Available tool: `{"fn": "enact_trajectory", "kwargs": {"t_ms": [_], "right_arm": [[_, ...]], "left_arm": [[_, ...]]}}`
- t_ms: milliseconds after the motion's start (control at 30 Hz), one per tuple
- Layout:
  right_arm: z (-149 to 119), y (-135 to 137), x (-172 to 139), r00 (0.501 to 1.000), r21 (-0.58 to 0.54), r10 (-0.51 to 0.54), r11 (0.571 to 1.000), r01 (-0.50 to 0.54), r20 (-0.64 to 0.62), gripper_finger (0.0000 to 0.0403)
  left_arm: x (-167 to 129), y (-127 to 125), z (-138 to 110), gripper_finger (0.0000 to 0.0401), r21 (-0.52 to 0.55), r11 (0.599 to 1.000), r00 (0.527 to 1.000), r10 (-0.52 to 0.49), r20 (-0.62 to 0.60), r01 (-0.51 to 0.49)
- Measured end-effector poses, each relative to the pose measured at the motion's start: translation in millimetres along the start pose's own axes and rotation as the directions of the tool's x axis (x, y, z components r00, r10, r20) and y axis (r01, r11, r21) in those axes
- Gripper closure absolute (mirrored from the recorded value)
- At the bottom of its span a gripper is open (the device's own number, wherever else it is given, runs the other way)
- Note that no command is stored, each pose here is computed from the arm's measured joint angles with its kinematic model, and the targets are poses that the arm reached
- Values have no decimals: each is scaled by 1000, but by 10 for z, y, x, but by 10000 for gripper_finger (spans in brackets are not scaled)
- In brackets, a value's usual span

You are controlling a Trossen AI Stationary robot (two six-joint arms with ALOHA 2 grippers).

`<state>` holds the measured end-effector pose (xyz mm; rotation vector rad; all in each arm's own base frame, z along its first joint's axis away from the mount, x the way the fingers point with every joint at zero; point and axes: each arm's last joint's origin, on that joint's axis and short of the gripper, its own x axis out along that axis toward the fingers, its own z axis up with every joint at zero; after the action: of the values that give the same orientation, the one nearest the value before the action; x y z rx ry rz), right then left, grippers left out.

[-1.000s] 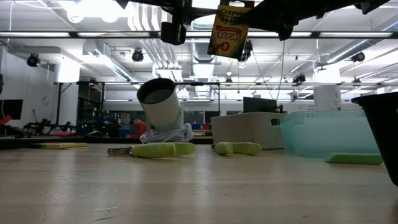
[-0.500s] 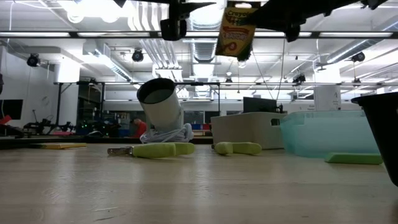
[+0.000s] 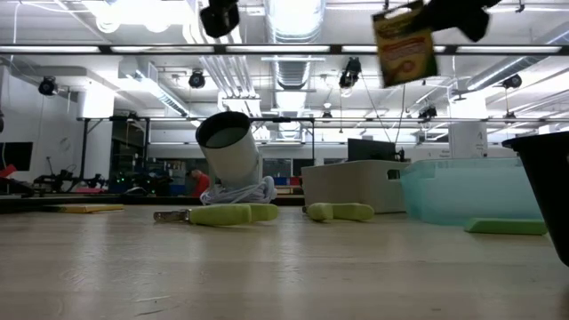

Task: Pick & Place School Supplies
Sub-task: Put the yellow crayon box into the green bin

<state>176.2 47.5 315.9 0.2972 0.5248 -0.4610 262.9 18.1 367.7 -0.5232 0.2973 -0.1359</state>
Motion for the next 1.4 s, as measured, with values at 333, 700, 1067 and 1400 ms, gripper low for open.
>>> {"fn": "enact_trajectory", "kwargs": {"t_ms": [333, 700, 1067, 1400], "right_arm": [[111, -150, -335, 926, 435, -101, 861, 264, -363, 369], [-385, -96, 95, 869, 562, -97, 727, 395, -486, 369], [-858, -274, 316, 860, 603, -120, 665, 441, -496, 369], [-1038, -321, 421, 851, 675, -134, 552, 489, -507, 369]], "left_arm": [[-226, -20, 20, 218, 167, 966, 979, 188, 77, -199], [-223, -5, 11, 218, 283, 933, 975, 207, 75, -220], [-226, 11, 18, 218, 335, 900, 960, 260, 101, -279], [-227, 19, 20, 218, 342, 888, 952, 286, 113, -308]]}}
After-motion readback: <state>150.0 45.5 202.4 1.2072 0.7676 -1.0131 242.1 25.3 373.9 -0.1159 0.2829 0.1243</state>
